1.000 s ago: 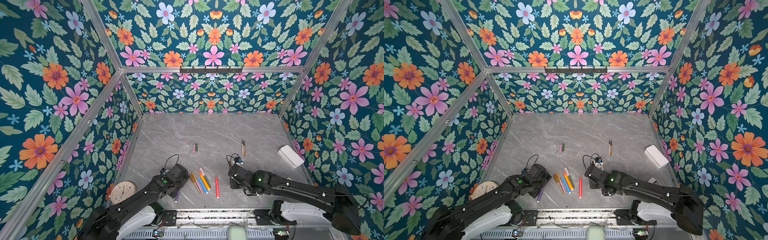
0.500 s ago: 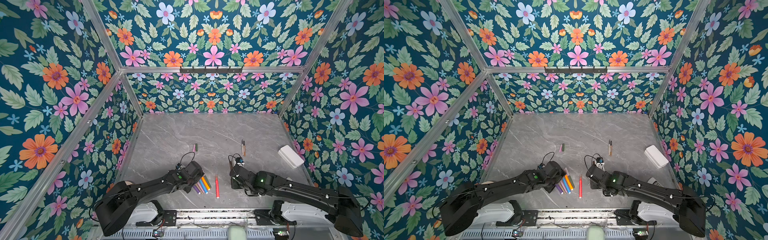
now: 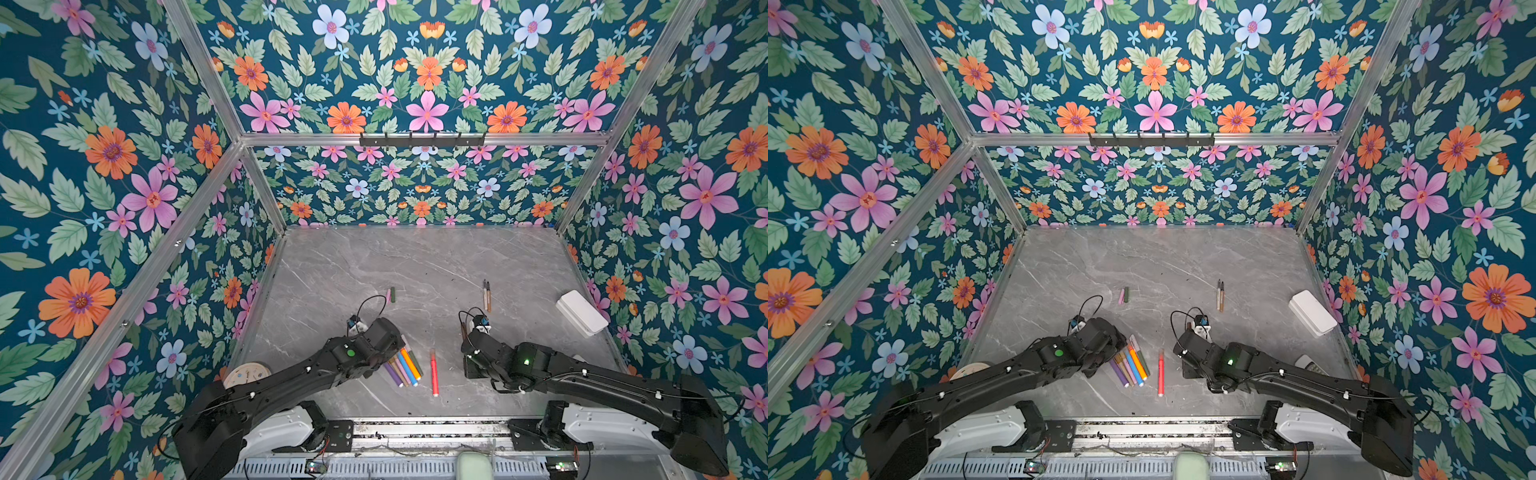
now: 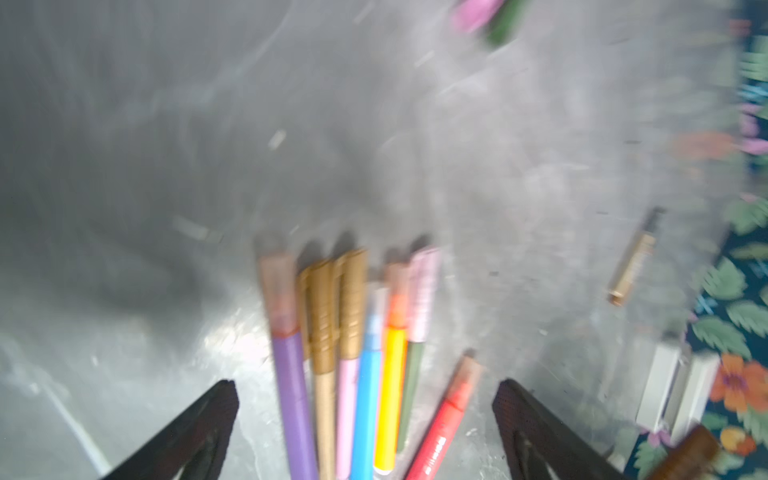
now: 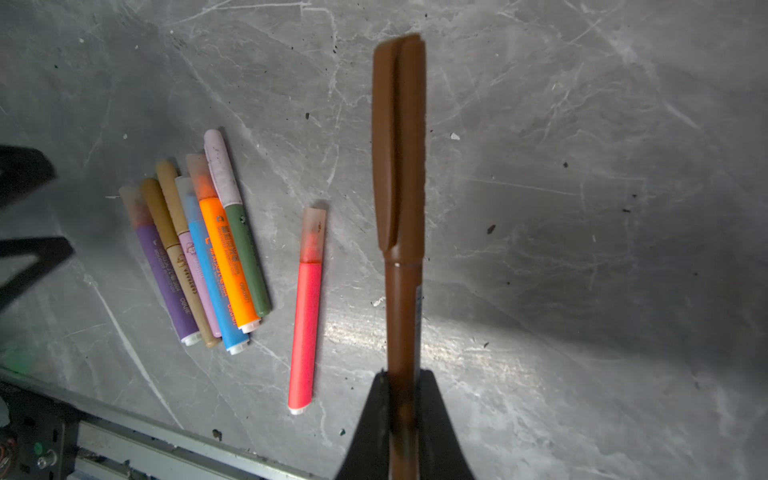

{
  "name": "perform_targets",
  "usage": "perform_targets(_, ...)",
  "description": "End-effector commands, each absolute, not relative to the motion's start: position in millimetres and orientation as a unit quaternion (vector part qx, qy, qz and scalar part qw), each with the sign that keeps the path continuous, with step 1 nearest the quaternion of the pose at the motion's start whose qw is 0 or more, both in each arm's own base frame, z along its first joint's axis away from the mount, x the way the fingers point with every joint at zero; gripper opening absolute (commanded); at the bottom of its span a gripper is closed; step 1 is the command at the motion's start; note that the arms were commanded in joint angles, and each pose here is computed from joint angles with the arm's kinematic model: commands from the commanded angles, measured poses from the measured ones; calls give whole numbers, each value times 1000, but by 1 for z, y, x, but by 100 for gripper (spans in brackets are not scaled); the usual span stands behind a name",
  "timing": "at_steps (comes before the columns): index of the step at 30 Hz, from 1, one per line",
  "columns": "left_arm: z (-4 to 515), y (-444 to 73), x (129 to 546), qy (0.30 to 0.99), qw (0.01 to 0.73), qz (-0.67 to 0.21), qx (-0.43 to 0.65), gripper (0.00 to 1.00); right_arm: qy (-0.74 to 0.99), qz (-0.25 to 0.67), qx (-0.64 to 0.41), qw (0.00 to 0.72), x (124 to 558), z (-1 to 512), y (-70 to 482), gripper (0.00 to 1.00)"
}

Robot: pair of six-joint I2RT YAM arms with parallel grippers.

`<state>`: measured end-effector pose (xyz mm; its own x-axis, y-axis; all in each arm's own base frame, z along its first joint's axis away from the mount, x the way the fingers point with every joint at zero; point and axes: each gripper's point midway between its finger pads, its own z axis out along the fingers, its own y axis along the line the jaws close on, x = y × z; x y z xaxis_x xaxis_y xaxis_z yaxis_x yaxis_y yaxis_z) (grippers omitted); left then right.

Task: Open the pen caps
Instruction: 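Raise the brown pen with the right gripper while the left grips its cap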

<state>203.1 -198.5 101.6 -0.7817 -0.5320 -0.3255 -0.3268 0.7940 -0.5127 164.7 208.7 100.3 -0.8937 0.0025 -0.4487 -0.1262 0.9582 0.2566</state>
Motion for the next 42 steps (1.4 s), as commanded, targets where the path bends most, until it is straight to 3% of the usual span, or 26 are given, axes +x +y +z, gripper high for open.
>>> perform_targets(1,146,-199,225,915,348,-192,-69,100,956,174,-67,226,166,111,223,0)
perform_targets(5,196,-249,222,866,395,-293,89,100,918,282,-136,243,160,143,250,0)
perform_targets(7,213,-268,219,839,407,-344,113,100,892,319,-173,270,156,164,255,0)
perform_targets(12,232,-290,218,809,402,-417,103,98,871,348,-215,273,141,189,255,0)
perform_targets(16,252,-304,220,794,386,-464,79,91,869,359,-203,274,140,192,254,0)
perform_targets(20,260,-322,210,791,337,-503,89,76,866,369,-191,279,142,195,256,0)
perform_targets(24,253,-339,194,785,281,-541,109,71,869,362,-179,287,147,195,255,0)
perform_targets(32,249,-345,188,774,259,-568,106,67,864,370,-180,291,150,204,260,0)
perform_targets(42,256,-357,180,744,238,-612,123,47,860,382,-181,286,149,206,266,0)
